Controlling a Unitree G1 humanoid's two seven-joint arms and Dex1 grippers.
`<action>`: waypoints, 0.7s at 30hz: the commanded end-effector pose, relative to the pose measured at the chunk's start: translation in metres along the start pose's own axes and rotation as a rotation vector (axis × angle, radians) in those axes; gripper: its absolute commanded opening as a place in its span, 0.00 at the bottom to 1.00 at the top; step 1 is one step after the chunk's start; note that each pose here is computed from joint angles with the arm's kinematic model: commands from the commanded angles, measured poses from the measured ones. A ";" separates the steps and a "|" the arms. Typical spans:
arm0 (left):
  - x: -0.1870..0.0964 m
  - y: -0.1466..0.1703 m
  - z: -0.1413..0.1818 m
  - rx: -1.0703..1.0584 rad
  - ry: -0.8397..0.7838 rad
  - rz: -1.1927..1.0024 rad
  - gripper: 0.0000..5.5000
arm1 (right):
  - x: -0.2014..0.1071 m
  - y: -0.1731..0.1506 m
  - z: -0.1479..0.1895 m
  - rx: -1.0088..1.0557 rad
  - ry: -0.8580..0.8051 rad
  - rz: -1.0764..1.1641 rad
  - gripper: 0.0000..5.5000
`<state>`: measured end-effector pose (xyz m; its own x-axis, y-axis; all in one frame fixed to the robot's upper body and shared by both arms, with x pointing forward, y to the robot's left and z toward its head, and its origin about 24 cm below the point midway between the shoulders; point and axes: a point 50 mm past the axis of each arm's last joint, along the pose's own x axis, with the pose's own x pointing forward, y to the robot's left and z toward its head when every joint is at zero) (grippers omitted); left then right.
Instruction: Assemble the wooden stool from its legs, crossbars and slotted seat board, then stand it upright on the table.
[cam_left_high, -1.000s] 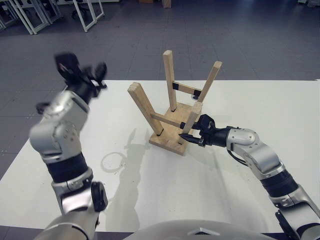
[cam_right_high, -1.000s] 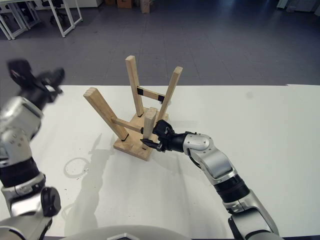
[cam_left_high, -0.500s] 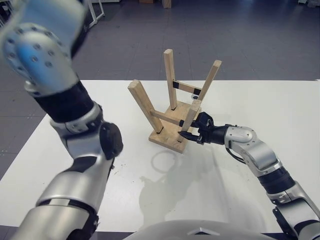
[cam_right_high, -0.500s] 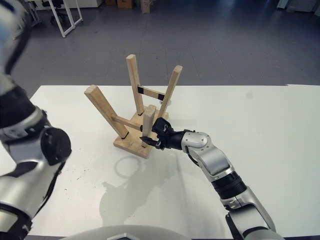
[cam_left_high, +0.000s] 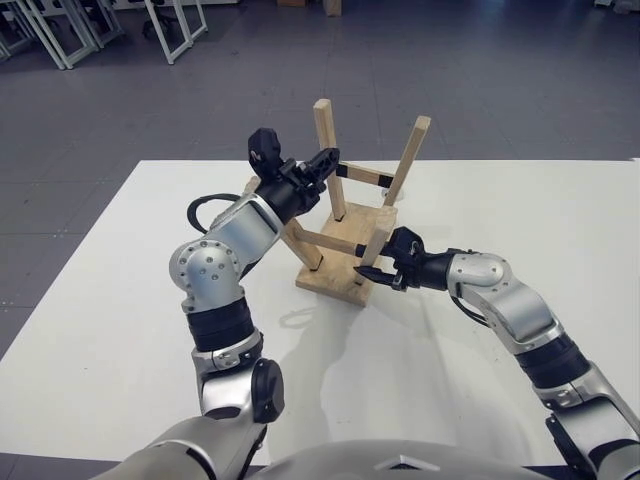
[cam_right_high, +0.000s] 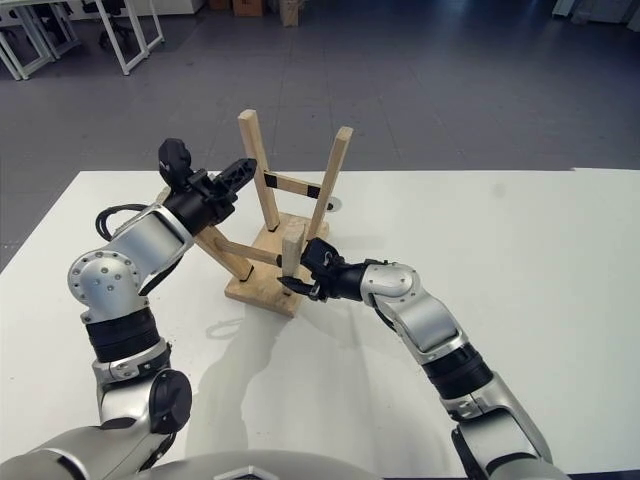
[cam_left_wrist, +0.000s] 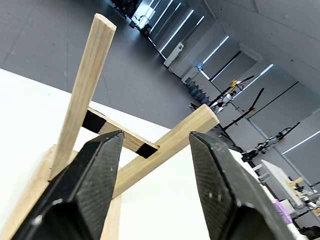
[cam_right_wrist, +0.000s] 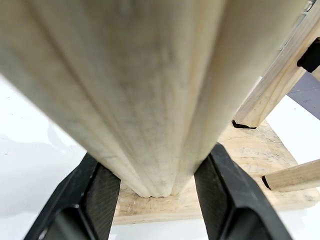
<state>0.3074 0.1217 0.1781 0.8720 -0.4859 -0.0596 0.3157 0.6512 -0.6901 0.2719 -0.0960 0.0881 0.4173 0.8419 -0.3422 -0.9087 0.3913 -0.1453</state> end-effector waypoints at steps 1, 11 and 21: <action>-0.007 -0.055 0.033 -0.027 -0.094 -0.207 0.44 | -0.012 0.022 -0.083 0.231 0.372 -0.030 0.37; -0.046 -0.078 0.121 0.457 -0.430 0.022 0.44 | -0.014 0.022 -0.084 0.234 0.378 -0.029 0.37; -0.024 0.025 0.025 0.565 0.023 0.232 0.44 | -0.013 0.020 -0.082 0.223 0.379 -0.021 0.37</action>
<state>0.3029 0.1628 0.2761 0.9430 -0.2831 0.1752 0.3136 0.9320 -0.1817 0.2725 -0.0965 0.0870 0.4451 0.8310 -0.3337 -0.8952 0.4225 -0.1418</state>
